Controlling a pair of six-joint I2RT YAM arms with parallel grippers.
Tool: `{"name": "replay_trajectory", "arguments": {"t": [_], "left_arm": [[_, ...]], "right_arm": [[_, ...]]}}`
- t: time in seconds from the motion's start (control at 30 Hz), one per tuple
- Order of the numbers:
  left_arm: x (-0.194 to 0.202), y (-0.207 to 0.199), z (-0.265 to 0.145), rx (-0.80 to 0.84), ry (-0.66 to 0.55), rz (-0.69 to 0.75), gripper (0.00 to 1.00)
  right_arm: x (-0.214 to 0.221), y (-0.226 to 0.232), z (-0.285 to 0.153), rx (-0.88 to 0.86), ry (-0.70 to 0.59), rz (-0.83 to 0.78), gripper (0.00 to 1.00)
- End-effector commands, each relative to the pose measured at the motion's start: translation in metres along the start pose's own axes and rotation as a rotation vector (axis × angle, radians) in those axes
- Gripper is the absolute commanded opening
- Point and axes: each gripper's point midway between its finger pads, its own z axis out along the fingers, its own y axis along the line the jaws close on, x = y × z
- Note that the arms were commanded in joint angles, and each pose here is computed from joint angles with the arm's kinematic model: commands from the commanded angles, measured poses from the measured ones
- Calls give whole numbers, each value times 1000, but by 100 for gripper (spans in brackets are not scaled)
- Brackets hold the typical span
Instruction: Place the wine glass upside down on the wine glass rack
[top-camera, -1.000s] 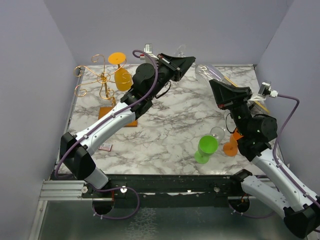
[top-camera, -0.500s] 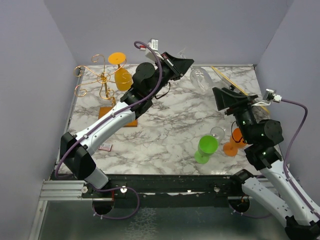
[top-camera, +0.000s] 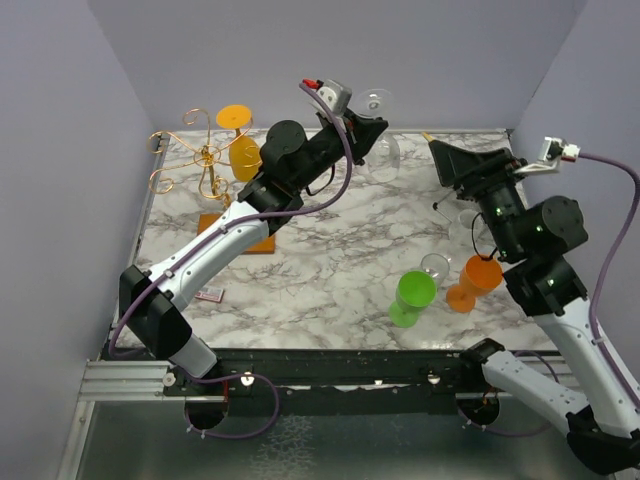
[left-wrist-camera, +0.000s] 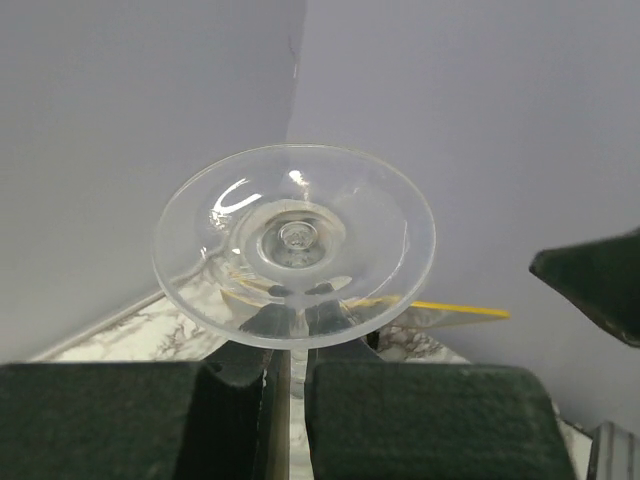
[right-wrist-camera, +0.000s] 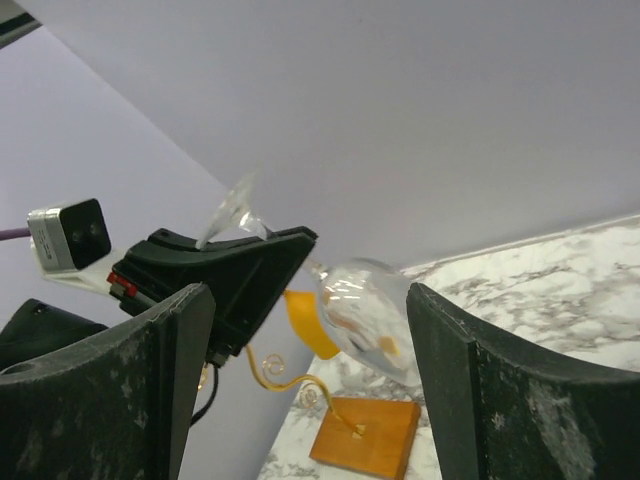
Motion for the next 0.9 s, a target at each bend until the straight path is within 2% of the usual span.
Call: {"name": "replay_trajectory", "arguments": {"t": [0.0,0.2,0.43,0.73,0.8,0.87], "left_arm": [[-19,-19,-4,135,-62,210,0],[-8,-18,-5,170,-43,332,0],[3,-16,-5,176,-24,360,0],[10,-32,-12,280,-23,386,0],[12,-35,-15,302,-21,401,0],[15,-37,-18,321,-19,417,0]], "right_arm": [[40,22,13,-72,223,64,82],[57,48,29,-203,288,179,79],[56,70,28,-307,309,231,76],[61,47,43,-129,307,333,73],[64,43,47,-97,310,359,67],[64,43,50,-95,310,376,56]]}}
